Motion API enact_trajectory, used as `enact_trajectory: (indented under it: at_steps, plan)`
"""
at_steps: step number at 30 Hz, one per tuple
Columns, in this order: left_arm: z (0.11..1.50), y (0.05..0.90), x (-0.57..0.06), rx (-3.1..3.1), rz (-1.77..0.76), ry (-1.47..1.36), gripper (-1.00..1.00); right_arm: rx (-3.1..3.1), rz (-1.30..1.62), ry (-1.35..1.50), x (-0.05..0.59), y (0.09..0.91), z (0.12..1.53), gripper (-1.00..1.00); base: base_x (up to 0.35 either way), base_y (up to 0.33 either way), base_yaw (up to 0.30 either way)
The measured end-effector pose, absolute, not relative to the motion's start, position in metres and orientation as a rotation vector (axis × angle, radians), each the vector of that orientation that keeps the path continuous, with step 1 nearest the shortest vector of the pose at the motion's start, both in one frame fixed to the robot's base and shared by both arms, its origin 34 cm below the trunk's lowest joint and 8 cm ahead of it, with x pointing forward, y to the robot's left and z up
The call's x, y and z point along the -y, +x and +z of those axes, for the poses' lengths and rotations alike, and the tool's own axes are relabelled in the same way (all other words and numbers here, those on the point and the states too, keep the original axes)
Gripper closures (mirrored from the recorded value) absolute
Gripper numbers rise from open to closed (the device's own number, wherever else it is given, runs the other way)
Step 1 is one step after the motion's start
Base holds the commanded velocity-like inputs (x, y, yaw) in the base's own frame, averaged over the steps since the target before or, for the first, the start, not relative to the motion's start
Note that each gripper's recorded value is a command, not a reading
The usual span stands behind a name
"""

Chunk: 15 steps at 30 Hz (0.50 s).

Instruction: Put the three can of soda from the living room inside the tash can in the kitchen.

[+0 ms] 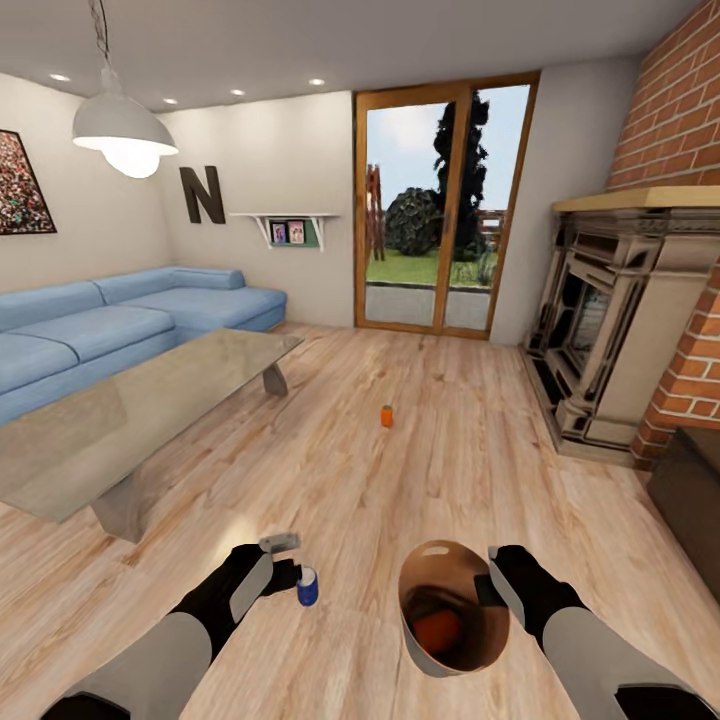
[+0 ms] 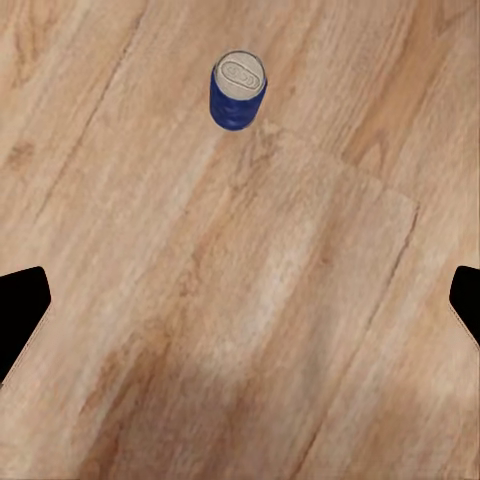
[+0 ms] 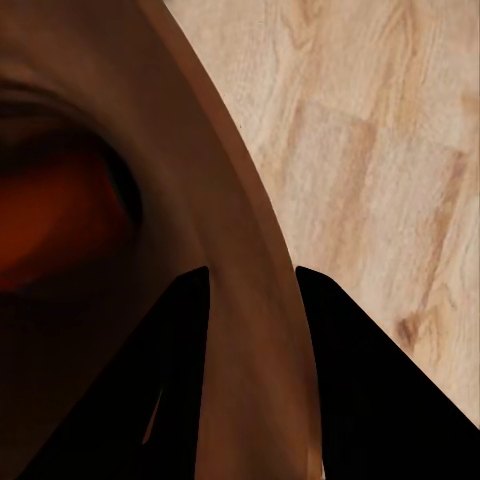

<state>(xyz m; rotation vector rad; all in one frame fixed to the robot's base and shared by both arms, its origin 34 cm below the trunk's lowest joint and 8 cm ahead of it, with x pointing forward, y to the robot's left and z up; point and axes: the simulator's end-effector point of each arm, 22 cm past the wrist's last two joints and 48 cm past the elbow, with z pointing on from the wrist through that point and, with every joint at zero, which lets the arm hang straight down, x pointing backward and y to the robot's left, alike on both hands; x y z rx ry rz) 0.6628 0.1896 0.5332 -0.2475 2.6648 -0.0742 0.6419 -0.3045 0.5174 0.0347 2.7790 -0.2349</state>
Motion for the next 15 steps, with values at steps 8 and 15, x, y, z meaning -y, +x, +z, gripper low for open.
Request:
enact_trajectory:
  at_steps: [8,15]
  plan:
    - [0.5334,0.6631,-0.1886,-2.663,-0.075,-0.246,-1.00,-2.779,-0.233,0.036,0.3043,0.6419,0.5174,1.00,0.342,0.007,0.000]
    - [0.5335,0.6631,-0.1879,-2.663,-0.076,-0.246,-1.00,-2.779,-0.231,0.035,0.3033,0.6419,0.5173,1.00,0.343,0.001,0.000]
